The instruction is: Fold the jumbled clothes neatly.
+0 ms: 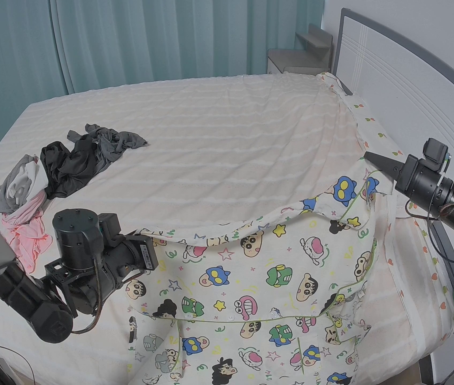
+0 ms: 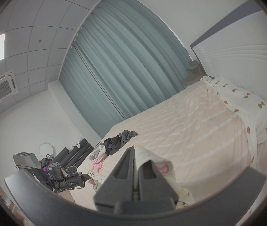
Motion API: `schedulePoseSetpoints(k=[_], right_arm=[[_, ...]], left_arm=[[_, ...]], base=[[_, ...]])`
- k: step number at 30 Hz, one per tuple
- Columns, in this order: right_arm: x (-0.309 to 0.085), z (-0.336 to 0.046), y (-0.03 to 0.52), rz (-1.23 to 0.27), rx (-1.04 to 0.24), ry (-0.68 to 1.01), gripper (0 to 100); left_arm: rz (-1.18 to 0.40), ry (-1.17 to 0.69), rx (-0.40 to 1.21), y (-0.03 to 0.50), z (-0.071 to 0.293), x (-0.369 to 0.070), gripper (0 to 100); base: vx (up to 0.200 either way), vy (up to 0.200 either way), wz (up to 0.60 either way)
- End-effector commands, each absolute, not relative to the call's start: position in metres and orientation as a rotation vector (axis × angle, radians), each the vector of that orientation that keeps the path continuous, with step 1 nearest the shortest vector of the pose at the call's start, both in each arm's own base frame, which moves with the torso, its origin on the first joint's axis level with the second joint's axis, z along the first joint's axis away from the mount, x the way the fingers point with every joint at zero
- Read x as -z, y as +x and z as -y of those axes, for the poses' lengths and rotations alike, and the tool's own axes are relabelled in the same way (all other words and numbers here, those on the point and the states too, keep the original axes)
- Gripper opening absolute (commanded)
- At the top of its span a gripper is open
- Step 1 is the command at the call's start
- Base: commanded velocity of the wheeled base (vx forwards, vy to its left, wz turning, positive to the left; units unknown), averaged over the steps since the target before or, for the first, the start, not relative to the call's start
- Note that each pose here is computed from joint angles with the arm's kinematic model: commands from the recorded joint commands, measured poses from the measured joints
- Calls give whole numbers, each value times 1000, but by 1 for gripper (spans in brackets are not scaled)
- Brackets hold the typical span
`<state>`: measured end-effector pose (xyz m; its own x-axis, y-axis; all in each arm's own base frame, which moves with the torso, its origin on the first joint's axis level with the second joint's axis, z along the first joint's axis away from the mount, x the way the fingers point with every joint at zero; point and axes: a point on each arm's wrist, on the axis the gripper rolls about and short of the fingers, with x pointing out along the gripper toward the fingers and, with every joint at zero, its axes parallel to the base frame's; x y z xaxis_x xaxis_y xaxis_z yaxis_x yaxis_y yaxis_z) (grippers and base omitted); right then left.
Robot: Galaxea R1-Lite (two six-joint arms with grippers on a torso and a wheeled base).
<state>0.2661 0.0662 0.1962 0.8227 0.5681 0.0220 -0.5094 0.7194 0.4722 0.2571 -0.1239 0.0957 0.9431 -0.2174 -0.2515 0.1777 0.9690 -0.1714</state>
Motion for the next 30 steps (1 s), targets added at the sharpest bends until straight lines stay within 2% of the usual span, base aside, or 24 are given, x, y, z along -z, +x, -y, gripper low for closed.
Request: schedulePoseSetpoints(k=[1,10,13,18,30], right_arm=[[-169,-70,290,-199,-576,491,0],[-119,-73,342,-182,-534,491,0],[-115,-68,366,-121,-496,505,0],[-99,-61,396,-114,-468,543,0],[-50,-69,440,-156,-422,550,0]], left_arm=[[-327,-132,179,275,128,-68,0],[-319,-199,83,336,125,-17,0],[-304,-210,50,357,118,-7,0],[-287,-221,15,381,111,11,0],[-242,-249,7,411,115,30,0]], base=[[0,0,0],[0,0,0],[0,0,0],[0,0,0],[0,0,0]])
